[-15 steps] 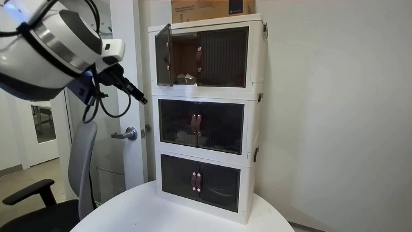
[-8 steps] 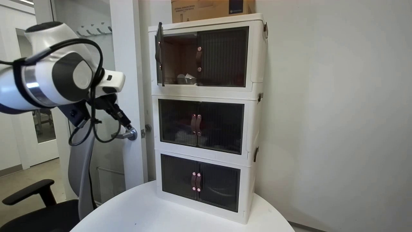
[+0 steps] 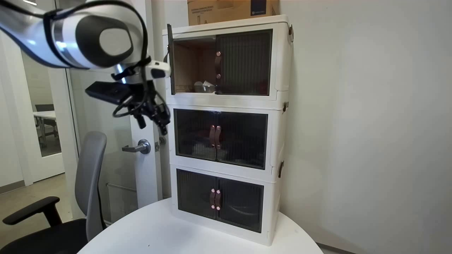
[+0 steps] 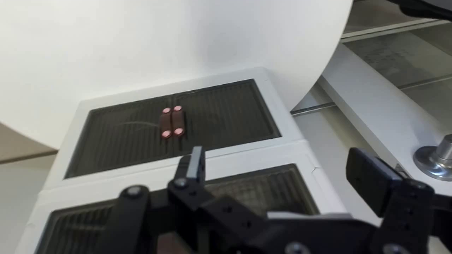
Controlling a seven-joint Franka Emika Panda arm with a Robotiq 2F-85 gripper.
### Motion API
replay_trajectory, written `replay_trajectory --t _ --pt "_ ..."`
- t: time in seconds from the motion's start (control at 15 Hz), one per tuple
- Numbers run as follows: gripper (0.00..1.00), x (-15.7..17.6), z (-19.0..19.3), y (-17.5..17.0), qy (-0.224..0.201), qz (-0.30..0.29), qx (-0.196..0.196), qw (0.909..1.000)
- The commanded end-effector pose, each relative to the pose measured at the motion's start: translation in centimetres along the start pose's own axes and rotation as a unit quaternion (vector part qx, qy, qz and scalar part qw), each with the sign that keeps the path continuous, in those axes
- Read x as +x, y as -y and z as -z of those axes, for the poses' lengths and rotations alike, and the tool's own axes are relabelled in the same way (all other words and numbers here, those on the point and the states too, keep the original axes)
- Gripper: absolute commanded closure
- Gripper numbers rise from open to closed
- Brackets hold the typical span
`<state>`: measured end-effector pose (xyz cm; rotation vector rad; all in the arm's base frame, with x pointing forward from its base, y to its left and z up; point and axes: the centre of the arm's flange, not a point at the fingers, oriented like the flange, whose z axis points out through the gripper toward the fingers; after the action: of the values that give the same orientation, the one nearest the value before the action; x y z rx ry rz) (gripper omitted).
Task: Open the doors of the topmost shelf
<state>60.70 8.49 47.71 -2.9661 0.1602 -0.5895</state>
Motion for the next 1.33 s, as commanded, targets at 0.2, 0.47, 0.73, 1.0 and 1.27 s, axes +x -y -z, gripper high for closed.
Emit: replay_trajectory --t 0.2,0.47,0.73,1.0,1.27 --pt "0.0 4.1 13.9 -9.0 -0.021 0.162 -0.057 0.985" --pt "0.0 5.9 19.2 -12.6 -0.081 0.254 -0.051 0.9625" --pt "0.0 9.3 21.0 -16.3 -0.125 0.253 -0.008 0.9593" --pt "0.0 13.2 18.9 -18.6 -0.124 0.185 0.042 0.974" --pt "0.0 15.8 16.2 -19.4 -0.123 0.168 0.094 0.9735"
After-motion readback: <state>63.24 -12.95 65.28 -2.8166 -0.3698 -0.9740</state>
